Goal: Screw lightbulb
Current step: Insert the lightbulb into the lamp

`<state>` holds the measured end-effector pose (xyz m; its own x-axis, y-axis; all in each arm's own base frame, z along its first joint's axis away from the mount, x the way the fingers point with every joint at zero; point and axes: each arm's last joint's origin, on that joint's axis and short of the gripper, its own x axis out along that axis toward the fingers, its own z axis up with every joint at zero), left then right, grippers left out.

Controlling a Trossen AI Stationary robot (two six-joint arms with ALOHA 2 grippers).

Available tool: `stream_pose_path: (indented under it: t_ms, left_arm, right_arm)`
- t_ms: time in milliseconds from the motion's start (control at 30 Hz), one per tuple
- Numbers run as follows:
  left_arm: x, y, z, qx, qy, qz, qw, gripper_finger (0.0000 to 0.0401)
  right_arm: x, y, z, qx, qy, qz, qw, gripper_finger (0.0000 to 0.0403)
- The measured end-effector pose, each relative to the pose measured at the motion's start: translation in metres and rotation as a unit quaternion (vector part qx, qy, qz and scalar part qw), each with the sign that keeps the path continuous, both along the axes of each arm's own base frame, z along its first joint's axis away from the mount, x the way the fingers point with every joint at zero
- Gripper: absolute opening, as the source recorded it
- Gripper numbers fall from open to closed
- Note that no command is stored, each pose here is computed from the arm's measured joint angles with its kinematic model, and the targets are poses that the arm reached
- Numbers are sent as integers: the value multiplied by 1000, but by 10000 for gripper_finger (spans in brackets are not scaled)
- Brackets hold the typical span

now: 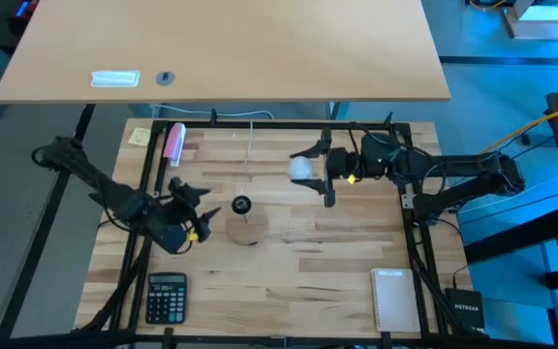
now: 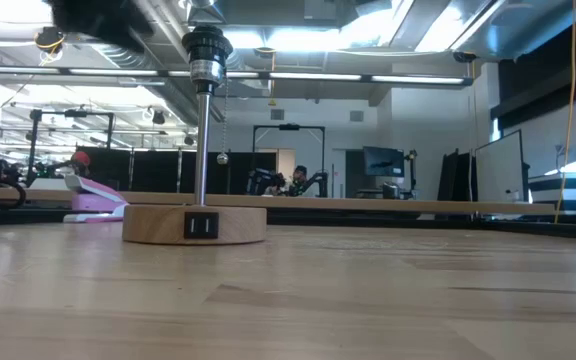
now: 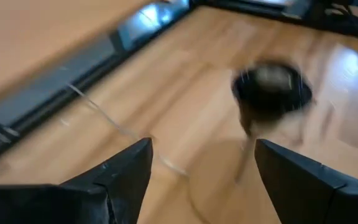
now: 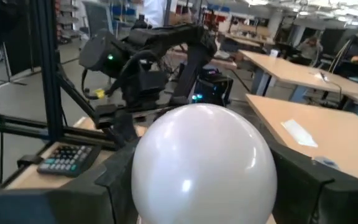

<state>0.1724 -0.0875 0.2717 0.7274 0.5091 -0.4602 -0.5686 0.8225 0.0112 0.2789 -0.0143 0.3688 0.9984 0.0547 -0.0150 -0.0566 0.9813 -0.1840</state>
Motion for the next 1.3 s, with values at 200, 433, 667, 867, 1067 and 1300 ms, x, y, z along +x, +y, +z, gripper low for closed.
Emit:
stream_pose_path:
  t_ms: [200, 433, 667, 867, 1067, 1300]
  left_arm:
    - [9, -2, -52, -44, -42, -63, 996, 261]
    - [19, 23, -75, 42, -90, -87, 991, 248]
    - [28, 43, -78, 6, -109, -141, 984, 246]
    - [31, 47, -72, 23, -126, -177, 976, 246]
    - [37, 52, -71, 42, -133, -202, 969, 246]
    - [48, 56, -74, 66, -151, -197, 966, 241]
  right_arm:
    - [11, -10, -9, 5, 4, 29, 1000, 262]
    - [28, -17, -24, 18, 17, 49, 998, 263]
    - [30, -17, -27, 17, 20, 49, 998, 261]
    - [30, -17, -27, 16, 22, 49, 998, 262]
    - [30, -17, -28, 16, 24, 50, 998, 263]
    - [39, -17, -39, 20, 41, 64, 997, 262]
